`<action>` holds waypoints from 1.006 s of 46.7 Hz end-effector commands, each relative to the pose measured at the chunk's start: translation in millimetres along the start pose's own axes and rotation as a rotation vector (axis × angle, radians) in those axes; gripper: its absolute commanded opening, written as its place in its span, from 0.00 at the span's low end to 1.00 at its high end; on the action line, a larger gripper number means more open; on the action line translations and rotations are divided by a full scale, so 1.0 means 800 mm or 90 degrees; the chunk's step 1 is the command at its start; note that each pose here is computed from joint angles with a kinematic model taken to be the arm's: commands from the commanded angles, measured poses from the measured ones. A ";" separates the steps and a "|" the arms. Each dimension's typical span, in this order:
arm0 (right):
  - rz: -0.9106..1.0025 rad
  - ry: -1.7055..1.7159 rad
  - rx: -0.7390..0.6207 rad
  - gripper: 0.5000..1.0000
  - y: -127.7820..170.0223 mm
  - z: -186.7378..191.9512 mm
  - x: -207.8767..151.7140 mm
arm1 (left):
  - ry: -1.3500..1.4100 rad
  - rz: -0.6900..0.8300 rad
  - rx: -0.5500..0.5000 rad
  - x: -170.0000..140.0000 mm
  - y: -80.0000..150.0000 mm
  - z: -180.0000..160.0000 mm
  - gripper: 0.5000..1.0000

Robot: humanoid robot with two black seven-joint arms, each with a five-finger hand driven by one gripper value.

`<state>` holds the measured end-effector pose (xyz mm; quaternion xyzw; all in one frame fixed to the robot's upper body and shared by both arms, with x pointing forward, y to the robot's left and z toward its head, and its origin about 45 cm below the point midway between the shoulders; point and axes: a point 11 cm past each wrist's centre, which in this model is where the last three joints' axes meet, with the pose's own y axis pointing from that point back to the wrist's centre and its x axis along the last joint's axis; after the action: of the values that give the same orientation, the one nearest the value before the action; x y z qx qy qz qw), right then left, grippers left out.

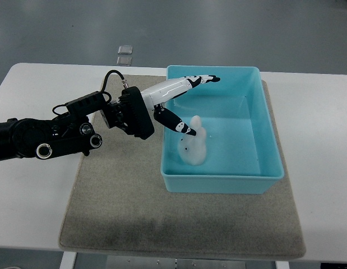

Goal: Place white toy into blue box with left hand

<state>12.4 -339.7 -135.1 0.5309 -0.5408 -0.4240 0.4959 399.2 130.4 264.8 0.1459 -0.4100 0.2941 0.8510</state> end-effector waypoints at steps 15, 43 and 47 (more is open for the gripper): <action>0.000 0.001 0.000 0.87 0.000 0.000 0.000 | 0.304 0.258 0.092 0.098 0.009 -0.034 0.99; 0.000 0.000 0.000 0.87 0.000 0.000 0.000 | 0.599 0.528 0.159 0.143 0.101 -0.144 1.00; 0.000 0.000 0.000 0.87 0.000 0.000 0.000 | 0.617 0.532 0.152 0.141 0.105 -0.146 1.00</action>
<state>12.4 -339.8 -135.1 0.5308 -0.5408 -0.4239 0.4960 475.1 294.2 283.2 -0.0737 0.0251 0.6765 0.7323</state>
